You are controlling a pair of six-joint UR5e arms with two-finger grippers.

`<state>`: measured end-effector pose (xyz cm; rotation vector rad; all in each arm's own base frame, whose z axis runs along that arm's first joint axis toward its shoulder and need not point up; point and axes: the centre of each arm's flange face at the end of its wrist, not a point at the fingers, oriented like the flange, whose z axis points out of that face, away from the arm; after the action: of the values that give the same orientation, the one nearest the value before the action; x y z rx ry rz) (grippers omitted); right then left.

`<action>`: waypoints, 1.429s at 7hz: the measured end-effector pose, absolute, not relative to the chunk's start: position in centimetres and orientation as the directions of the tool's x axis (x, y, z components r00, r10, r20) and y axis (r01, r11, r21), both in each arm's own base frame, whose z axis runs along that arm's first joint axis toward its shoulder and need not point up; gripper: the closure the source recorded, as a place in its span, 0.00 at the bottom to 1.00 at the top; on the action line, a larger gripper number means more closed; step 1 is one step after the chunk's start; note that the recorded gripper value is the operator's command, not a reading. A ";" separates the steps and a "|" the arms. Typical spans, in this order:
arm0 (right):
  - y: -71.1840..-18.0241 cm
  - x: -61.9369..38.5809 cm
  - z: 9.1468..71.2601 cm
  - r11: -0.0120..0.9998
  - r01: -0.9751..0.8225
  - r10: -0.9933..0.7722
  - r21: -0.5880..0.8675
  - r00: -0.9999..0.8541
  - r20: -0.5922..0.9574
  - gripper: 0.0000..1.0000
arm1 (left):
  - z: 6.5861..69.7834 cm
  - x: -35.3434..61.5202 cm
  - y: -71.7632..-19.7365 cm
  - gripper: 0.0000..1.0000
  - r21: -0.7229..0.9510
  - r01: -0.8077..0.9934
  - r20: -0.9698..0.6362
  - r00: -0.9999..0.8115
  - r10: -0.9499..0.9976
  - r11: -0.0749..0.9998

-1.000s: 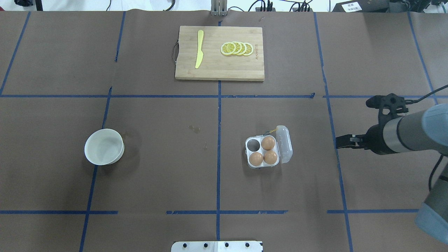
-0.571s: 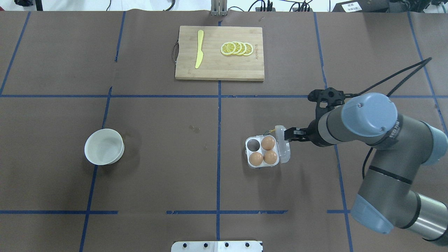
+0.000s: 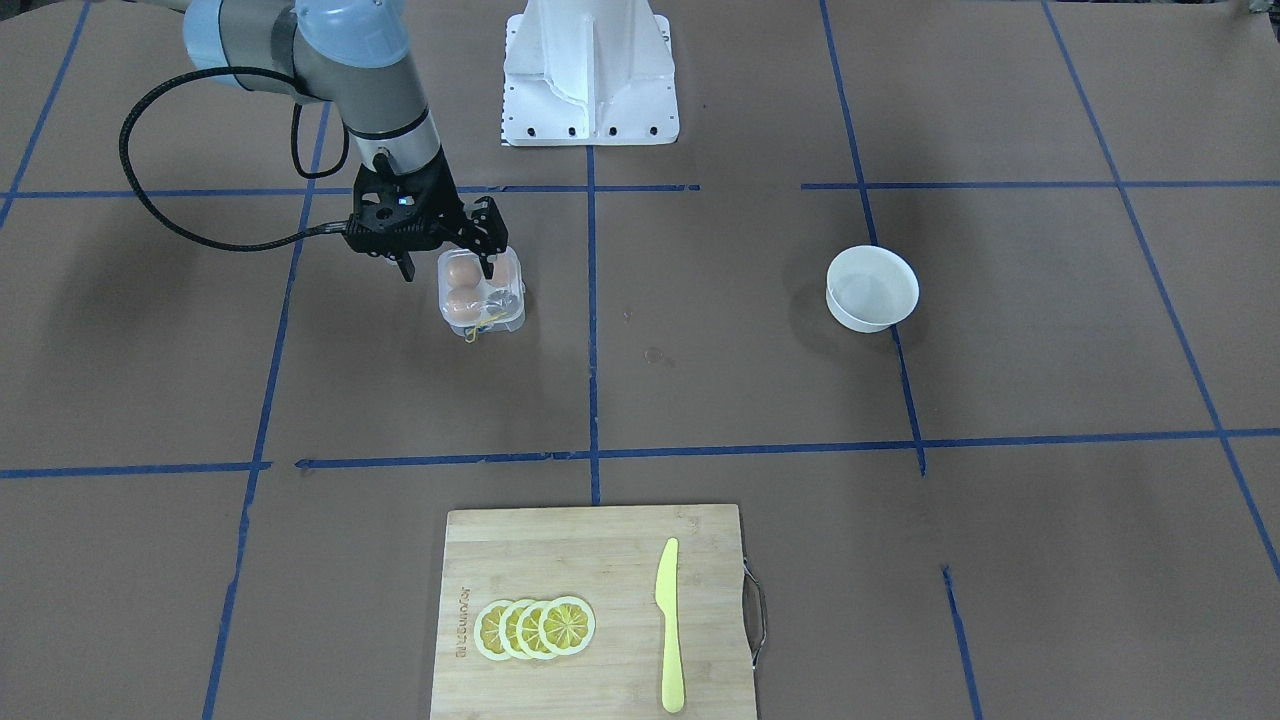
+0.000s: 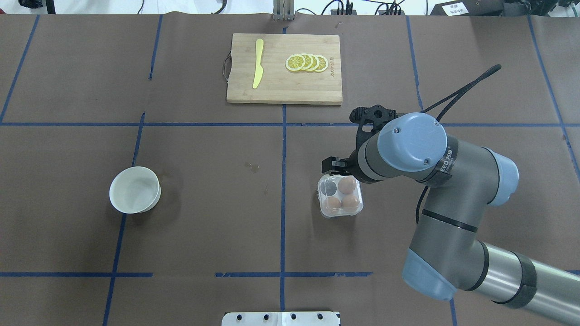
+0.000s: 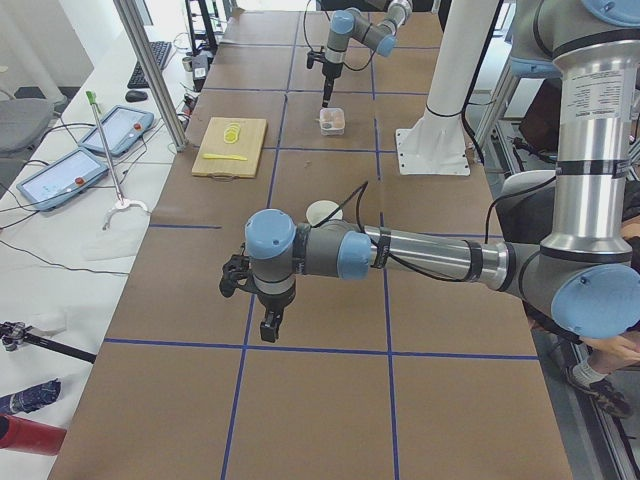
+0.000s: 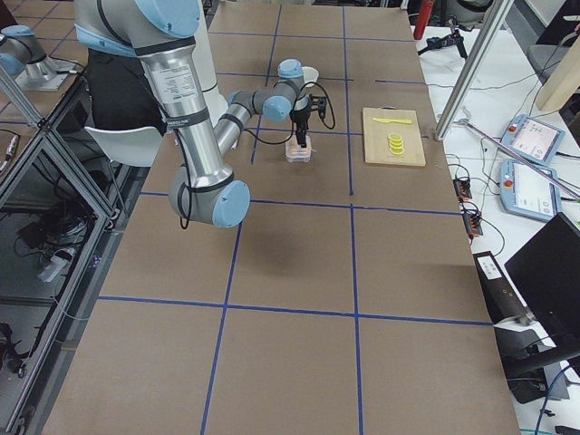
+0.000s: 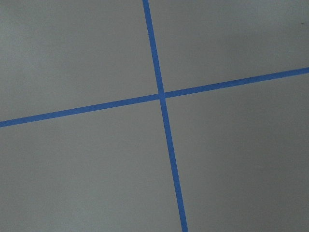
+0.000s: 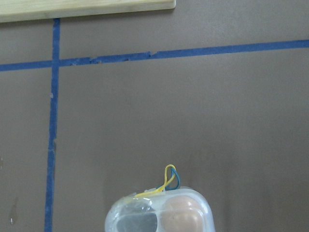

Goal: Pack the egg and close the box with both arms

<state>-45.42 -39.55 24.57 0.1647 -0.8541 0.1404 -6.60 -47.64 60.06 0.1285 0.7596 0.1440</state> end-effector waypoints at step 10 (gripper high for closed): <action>-49.9 -0.1 53.2 0.950 0.260 -0.310 0.172 0.723 0.617 0.00 | 61.0 -6.7 -47.1 0.00 0.194 -0.134 -0.654 0.721 0.230 0.972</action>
<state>-0.11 -49.90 53.21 0.0755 -0.6941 -0.3149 -6.75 -47.07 61.02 0.1366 0.7394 0.2018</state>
